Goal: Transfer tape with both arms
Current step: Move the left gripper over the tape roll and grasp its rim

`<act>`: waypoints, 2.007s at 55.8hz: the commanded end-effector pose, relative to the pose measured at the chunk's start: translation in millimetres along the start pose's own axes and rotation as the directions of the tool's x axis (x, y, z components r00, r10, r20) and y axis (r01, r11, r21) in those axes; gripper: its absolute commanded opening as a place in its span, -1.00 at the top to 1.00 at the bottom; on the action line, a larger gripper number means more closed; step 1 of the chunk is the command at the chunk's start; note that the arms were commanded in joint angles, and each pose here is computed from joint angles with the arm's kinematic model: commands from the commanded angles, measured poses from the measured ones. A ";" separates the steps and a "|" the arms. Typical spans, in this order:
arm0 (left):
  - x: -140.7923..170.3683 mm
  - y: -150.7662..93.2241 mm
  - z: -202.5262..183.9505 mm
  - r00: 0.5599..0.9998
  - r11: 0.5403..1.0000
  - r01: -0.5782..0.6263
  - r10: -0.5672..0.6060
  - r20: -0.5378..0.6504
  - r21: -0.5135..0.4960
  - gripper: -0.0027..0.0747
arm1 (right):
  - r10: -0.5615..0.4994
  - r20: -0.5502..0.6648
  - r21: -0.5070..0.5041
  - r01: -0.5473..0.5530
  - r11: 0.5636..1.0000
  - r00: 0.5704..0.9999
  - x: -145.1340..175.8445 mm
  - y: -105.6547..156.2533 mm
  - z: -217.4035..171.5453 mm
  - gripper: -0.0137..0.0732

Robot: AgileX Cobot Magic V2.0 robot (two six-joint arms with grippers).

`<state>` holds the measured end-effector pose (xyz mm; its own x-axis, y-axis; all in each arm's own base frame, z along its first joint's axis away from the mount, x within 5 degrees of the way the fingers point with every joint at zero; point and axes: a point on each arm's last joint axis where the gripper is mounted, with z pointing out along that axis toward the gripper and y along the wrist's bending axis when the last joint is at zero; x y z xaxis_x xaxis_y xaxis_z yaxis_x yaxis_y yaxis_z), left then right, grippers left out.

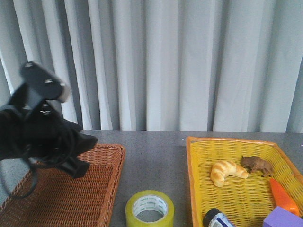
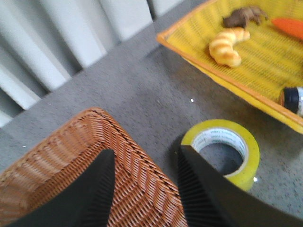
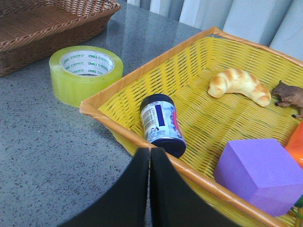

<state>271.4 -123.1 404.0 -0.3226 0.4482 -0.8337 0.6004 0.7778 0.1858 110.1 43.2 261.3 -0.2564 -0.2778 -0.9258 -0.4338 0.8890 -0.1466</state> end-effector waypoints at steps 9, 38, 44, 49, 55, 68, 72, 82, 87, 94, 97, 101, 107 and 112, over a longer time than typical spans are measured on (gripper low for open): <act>-32.0 0.8 28.4 0.999 0.992 -0.031 0.029 0.013 0.119 0.04 | 0.022 0.081 0.041 -0.026 0.999 0.996 -13.9 -5.2 -2.1 0.70; -16.3 -3.2 121.6 0.994 0.975 -0.051 0.071 -0.089 0.216 -0.16 | 0.043 0.095 0.047 -0.048 0.998 0.995 -15.1 -6.0 -2.3 0.70; -5.5 -4.0 140.7 0.989 0.973 -0.046 0.076 -0.125 0.228 -0.16 | 0.043 0.095 0.047 -0.048 0.998 0.995 -15.1 -6.0 -2.3 0.70; 2.7 -4.4 155.0 0.986 0.971 -0.051 0.087 -0.145 0.233 -0.16 | 0.044 0.095 0.047 -0.049 0.998 0.994 -15.1 -6.0 -2.3 0.70; 9.4 -4.2 167.8 0.985 0.973 -0.042 0.079 -0.156 0.227 -0.16 | 0.044 0.095 0.047 -0.049 0.998 0.994 -15.1 -6.0 -2.3 0.70; 18.7 -3.8 184.6 0.983 0.976 -0.034 0.071 -0.167 0.216 -0.15 | 0.044 0.095 0.047 -0.049 0.998 0.994 -15.1 -6.0 -2.3 0.70; 21.5 -4.1 188.7 0.982 0.976 -0.030 0.069 -0.174 0.217 -0.15 | 0.044 0.095 0.047 -0.049 0.998 0.994 -15.1 -6.0 -2.3 0.70; 30.6 -5.5 201.2 0.979 0.975 -0.012 0.057 -0.196 0.224 -0.15 | 0.045 0.095 0.047 -0.050 0.998 0.994 -15.1 -6.0 -2.3 0.70; 35.2 -6.9 207.2 0.977 0.973 0.007 0.043 -0.207 0.232 -0.15 | 0.045 0.095 0.047 -0.050 0.998 0.994 -15.1 -6.0 -2.3 0.70; 40.5 -7.3 214.2 0.975 0.973 0.010 0.041 -0.218 0.231 -0.15 | 0.045 0.095 0.047 -0.050 0.998 0.994 -15.1 -6.0 -2.3 0.70; 41.5 -7.3 215.8 0.975 0.973 0.011 0.040 -0.219 0.229 -0.15 | 0.045 0.095 0.047 -0.050 0.998 0.994 -15.1 -6.0 -2.3 0.70; 43.2 -7.4 217.9 0.974 0.973 0.013 0.040 -0.222 0.229 -0.15 | 0.045 0.095 0.047 -0.050 0.998 0.994 -15.1 -6.0 -2.3 0.70; 45.0 -7.7 219.9 0.973 0.973 0.014 0.039 -0.227 0.230 -0.11 | 0.045 0.095 0.047 -0.050 0.998 0.994 -15.1 -6.0 -2.3 0.70; 45.1 -7.8 219.9 0.973 0.973 0.014 0.039 -0.228 0.230 -0.03 | 0.045 0.095 0.047 -0.050 0.998 0.994 -15.1 -6.0 -2.3 0.70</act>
<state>413.5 -204.1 218.2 -0.5011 0.6122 -0.6117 0.7622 0.6470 0.0231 110.5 43.0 262.2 -0.2665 -0.2366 -0.9343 -0.4182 0.9018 -0.1090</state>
